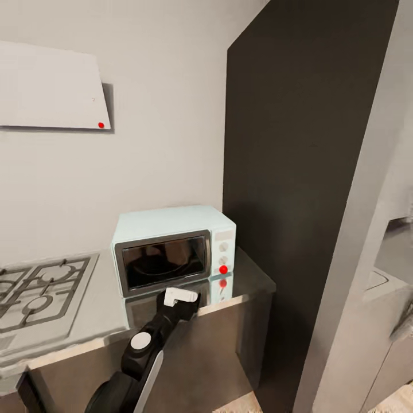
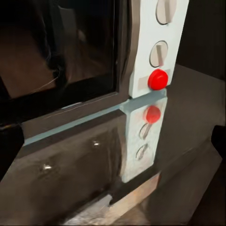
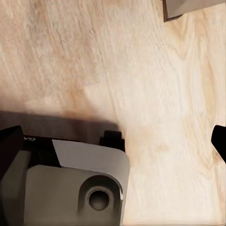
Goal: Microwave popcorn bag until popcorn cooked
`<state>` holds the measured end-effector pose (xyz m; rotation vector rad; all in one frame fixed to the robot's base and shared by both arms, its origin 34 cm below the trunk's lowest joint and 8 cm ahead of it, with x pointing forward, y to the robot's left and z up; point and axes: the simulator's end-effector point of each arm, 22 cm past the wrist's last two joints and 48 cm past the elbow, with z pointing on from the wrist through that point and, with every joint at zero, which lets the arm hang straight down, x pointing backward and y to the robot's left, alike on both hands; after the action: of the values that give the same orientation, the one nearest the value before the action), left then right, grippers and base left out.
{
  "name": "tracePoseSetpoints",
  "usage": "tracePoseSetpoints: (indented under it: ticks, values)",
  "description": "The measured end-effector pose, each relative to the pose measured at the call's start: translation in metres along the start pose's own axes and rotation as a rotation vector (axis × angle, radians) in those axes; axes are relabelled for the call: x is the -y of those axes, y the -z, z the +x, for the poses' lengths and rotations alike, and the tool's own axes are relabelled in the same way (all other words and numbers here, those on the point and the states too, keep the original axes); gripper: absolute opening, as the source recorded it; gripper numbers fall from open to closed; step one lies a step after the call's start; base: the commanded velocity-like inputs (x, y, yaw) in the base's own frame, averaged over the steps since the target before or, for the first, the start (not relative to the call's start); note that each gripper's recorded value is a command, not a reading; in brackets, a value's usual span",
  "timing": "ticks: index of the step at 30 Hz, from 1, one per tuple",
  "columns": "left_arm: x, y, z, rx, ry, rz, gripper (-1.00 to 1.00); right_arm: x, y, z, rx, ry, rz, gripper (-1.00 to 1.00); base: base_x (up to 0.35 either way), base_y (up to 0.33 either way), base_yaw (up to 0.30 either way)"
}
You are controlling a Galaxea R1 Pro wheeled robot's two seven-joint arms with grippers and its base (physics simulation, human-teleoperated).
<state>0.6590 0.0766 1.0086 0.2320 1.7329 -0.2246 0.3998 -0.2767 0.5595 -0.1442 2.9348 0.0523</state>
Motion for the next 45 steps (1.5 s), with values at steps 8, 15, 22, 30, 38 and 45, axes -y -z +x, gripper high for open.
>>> tracePoseSetpoints:
  ticks: [8,15,22,30,38,45]
  values:
    - [0.009,-0.008,0.069,-0.148,0.100,0.033,1.00,0.002,0.000,0.001,-0.004,0.024,0.008,1.00,-0.325,0.000,0.000]
    - [0.001,0.036,0.288,-0.614,0.365,-0.017,1.00,0.003,0.001,-0.008,0.033,0.034,0.011,1.00,-0.077,0.000,0.000]
    - [-0.026,0.153,0.455,-0.876,0.492,-0.221,1.00,0.010,0.001,-0.006,0.027,0.017,0.038,1.00,0.000,0.000,0.000]
    - [-0.044,0.264,0.527,-1.081,0.484,-0.347,1.00,0.020,0.002,-0.007,0.035,0.014,0.053,1.00,0.000,0.000,0.177]
    - [-0.050,0.265,0.527,-1.055,0.490,-0.369,1.00,0.026,0.002,-0.011,0.054,0.055,0.067,1.00,0.000,0.000,0.268]
    - [-0.049,0.264,0.527,-1.053,0.496,-0.372,1.00,0.039,0.004,-0.017,0.085,0.079,0.085,1.00,0.000,0.000,0.269]
